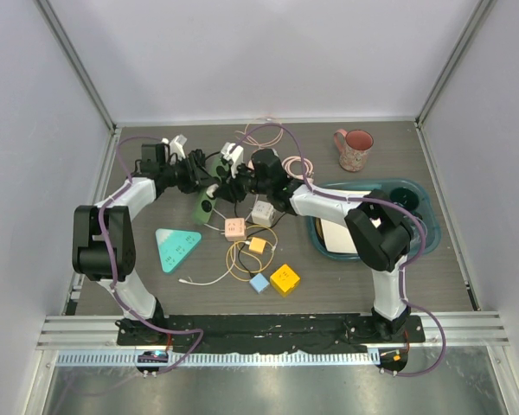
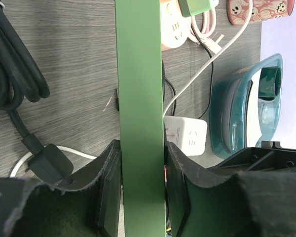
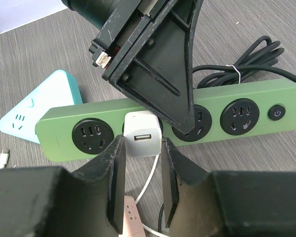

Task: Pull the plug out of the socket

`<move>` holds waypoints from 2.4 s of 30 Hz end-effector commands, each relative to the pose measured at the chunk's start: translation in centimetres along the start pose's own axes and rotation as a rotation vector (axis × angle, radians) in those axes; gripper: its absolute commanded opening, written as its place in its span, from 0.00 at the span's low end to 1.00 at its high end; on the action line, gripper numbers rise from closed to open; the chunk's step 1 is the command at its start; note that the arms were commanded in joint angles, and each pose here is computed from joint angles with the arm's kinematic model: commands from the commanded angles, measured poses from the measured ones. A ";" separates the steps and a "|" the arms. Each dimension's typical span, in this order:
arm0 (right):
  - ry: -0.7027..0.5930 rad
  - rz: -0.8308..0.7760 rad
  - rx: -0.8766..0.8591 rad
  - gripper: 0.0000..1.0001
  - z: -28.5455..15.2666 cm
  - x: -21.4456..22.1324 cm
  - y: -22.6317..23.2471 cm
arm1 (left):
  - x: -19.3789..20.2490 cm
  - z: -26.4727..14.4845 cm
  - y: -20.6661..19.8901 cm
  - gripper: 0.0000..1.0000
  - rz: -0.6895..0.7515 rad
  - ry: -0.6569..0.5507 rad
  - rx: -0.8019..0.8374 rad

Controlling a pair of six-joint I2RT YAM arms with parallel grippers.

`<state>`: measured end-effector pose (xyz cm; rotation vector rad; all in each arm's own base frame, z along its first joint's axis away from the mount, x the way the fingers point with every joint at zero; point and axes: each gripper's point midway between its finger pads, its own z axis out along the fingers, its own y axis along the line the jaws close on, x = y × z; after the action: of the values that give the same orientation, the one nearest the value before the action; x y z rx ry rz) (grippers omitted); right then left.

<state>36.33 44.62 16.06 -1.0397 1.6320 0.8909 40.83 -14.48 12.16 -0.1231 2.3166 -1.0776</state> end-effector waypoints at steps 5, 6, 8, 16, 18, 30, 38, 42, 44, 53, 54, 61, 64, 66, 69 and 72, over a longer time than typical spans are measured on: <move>-0.081 -0.005 -0.014 0.51 0.7 -2.9 0.0 | -2.0 -0.4 -2.5 0.00 0.044 -0.031 0.071; -0.082 -0.004 -0.014 0.52 0.9 -2.8 -0.1 | -1.9 -0.4 -2.4 0.00 0.041 -0.030 0.069; -0.086 0.000 -0.015 0.49 1.0 -2.8 0.0 | -1.8 -0.4 -2.4 0.00 0.039 -0.028 0.068; -0.112 -0.001 -0.023 0.21 1.2 -3.0 0.1 | -1.8 -0.3 -2.4 0.00 0.038 -0.026 0.071; -0.116 -0.010 -0.024 0.01 1.1 -3.1 0.1 | -1.7 -0.3 -2.1 0.00 0.035 -0.025 0.054; -0.192 -0.079 0.081 0.01 -2.1 -5.5 -1.2 | -1.8 -0.7 1.5 0.00 0.076 -0.031 -0.150; -0.275 -0.009 0.056 0.01 -3.7 -6.2 -1.5 | -1.4 -0.3 1.8 0.00 0.059 -0.010 -0.144; -0.292 0.039 0.040 0.01 -3.9 -5.6 -1.3 | -1.3 -0.2 1.9 0.00 0.055 -0.007 -0.147; -0.305 0.047 0.035 0.01 -4.0 -5.5 -1.1 | -1.2 -0.2 1.9 0.00 0.049 -0.002 -0.145; -0.328 0.052 0.053 0.01 -4.8 -6.3 -1.3 | -0.9 -0.4 3.0 0.00 0.092 0.019 -0.219; -0.313 0.040 0.081 0.01 -4.9 -6.5 -1.9 | -1.1 -0.5 3.2 0.00 0.109 0.013 -0.248; -0.148 -0.077 0.129 0.01 -5.5 -7.0 -3.3 | -0.9 -0.7 3.2 0.00 0.126 0.013 -0.265; -0.139 -0.072 0.112 0.01 -5.7 -5.9 -2.9 | -1.1 -0.8 3.0 0.00 0.129 0.006 -0.264; -0.172 -0.027 0.098 0.01 -6.1 -5.9 -2.3 | -1.2 -0.8 3.0 0.00 0.130 0.005 -0.264; -0.220 0.038 0.084 0.01 -6.4 -4.8 -1.7 | -1.2 -0.8 3.0 0.00 0.128 0.006 -0.264; -0.254 0.078 0.095 0.01 -6.6 -4.2 -1.7 | -1.1 -0.8 3.1 0.00 0.129 0.006 -0.266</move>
<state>34.73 41.10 14.62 -0.9406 1.6566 0.9319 38.67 -16.98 11.14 -0.0309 2.4831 -1.0141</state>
